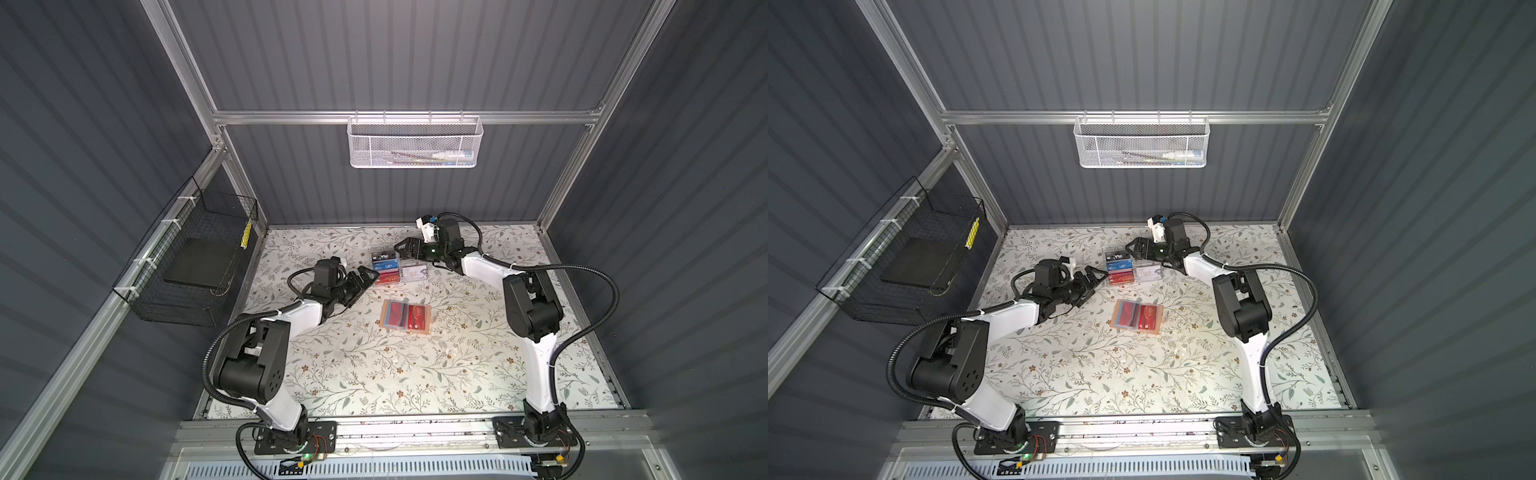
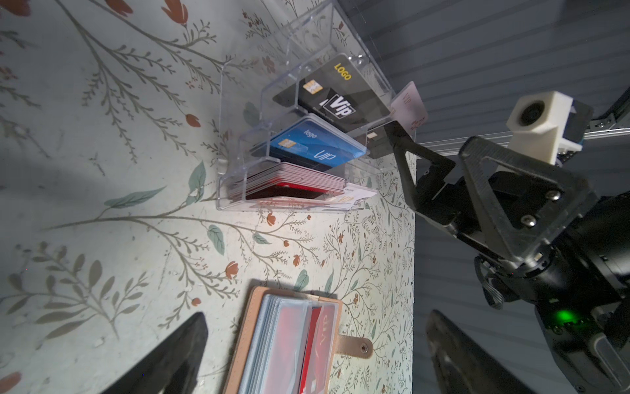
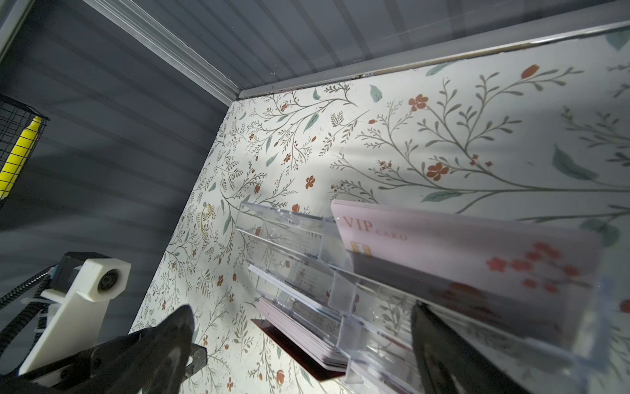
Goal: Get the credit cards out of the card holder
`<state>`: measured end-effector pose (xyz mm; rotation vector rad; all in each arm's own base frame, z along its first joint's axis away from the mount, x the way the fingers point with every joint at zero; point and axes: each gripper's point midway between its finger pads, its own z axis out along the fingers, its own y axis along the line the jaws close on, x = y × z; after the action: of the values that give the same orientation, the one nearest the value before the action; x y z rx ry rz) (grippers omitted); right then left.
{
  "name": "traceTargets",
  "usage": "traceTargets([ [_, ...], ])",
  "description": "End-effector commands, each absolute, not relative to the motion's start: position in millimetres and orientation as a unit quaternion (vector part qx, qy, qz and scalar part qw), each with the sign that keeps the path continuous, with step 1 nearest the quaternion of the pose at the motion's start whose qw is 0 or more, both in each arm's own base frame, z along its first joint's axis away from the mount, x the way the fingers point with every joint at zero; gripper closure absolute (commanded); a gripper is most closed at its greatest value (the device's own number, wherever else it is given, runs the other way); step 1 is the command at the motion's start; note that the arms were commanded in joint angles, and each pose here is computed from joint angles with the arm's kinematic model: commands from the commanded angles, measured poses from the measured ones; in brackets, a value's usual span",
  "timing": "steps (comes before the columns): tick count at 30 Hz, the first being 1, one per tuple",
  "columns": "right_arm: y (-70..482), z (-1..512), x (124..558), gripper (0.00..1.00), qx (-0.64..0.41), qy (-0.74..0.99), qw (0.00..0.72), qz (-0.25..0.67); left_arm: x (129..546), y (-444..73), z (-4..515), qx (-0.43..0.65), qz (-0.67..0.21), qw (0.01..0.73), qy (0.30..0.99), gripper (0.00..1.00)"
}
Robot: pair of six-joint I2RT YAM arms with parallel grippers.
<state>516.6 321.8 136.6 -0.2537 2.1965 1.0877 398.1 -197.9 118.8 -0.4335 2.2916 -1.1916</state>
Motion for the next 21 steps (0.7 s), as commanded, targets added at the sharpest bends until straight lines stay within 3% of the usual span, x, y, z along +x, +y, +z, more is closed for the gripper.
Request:
traceTargets([
  [1, 325, 147, 515, 0.01, -0.103, 0.834, 0.33, 0.43, 403, -198, 126, -0.147, -0.442, 0.27, 0.843, 0.0],
  [12, 315, 173, 482, 0.01, -0.11, 0.83, 0.345, 0.425, 389, -197, 137, -0.144, -0.444, 0.275, 0.84, 0.0],
  [21, 298, 189, 437, 0.01, -0.113, 0.841, 0.364, 0.384, 355, -208, 148, -0.12, -0.437, 0.276, 0.848, 0.0],
])
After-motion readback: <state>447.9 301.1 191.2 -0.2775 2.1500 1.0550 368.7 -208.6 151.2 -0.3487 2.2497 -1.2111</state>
